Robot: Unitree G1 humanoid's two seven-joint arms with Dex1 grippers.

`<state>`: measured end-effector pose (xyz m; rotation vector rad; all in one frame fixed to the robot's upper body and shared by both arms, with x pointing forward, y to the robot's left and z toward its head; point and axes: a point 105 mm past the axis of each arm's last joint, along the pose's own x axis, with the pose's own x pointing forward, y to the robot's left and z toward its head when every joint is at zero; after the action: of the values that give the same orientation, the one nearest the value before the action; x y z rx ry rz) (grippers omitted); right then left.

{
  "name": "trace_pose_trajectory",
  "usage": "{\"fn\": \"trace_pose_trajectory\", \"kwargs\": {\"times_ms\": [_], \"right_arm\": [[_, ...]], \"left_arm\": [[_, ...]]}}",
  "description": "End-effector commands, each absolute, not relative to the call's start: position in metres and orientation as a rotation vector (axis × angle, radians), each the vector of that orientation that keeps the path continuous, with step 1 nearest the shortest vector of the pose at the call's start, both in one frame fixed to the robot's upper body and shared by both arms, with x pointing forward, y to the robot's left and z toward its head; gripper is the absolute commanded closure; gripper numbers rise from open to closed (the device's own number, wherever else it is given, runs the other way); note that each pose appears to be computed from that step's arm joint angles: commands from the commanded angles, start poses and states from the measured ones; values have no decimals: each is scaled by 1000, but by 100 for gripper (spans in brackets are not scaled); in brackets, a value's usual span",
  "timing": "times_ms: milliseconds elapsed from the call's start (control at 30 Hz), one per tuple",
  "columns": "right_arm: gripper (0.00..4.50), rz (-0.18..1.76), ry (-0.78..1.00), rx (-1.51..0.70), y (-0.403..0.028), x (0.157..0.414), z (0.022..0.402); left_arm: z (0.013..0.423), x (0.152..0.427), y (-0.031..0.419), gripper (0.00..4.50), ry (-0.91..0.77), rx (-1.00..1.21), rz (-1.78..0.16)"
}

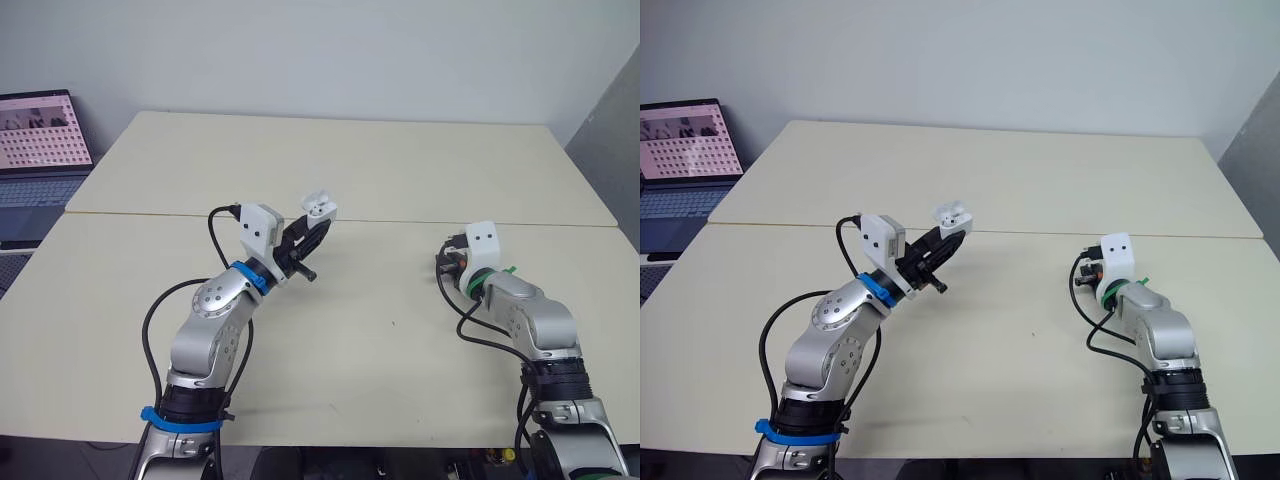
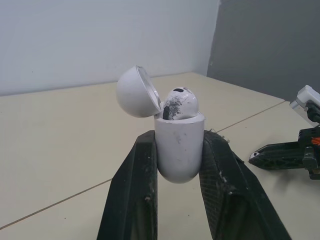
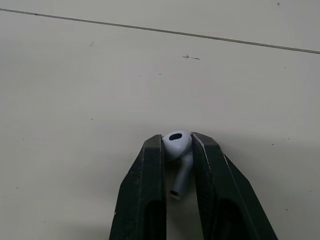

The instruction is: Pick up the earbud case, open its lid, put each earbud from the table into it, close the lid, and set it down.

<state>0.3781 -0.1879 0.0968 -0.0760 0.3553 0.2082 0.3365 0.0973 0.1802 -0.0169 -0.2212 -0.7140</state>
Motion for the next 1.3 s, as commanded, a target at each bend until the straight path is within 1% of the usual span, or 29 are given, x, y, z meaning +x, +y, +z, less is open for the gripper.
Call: {"fn": "trace_pose_trajectory", "kwargs": {"times_ms": [33, 67, 133, 167, 200, 233, 300, 367, 467, 533, 700, 800, 867, 933, 1033, 1300], "right_arm": [[411, 215, 360, -99, -199, 378, 101], [411, 248, 363, -110, -200, 376, 104], [411, 406, 376, -161, -194, 368, 114], [411, 528, 384, -227, -190, 359, 122], [411, 611, 397, -274, -188, 352, 125], [411, 742, 449, -375, -193, 337, 126], [411, 904, 591, -590, -221, 313, 122], [411, 991, 721, -759, -252, 296, 117], [411, 1038, 868, -906, -289, 285, 112], [411, 1052, 906, -954, -302, 286, 110], [411, 1039, 924, -944, -313, 293, 103], [411, 1027, 954, -928, -321, 291, 97], [338, 1019, 983, -911, -326, 287, 94], [284, 1009, 1008, -925, -332, 284, 90], [284, 1001, 1016, -950, -337, 283, 90], [284, 995, 995, -945, -332, 285, 90]], "left_arm": [[198, 331, 90, 374, -292, -24, -743], [198, 330, 90, 374, -292, -25, -744], [197, 330, 90, 374, -292, -27, -743], [196, 330, 89, 374, -291, -28, -743], [195, 330, 89, 374, -290, -29, -743], [194, 329, 89, 374, -289, -31, -744], [192, 328, 88, 374, -286, -35, -746], [190, 327, 88, 374, -285, -37, -746], [188, 326, 89, 374, -284, -39, -737], [187, 326, 91, 374, -284, -41, -724], [184, 323, 95, 374, -283, -43, -703], [184, 322, 96, 374, -280, -44, -695], [183, 321, 96, 374, -279, -45, -691], [183, 320, 96, 374, -276, -46, -689], [183, 320, 97, 374, -273, -46, -689], [184, 321, 91, 374, -274, -55, -702]]}}
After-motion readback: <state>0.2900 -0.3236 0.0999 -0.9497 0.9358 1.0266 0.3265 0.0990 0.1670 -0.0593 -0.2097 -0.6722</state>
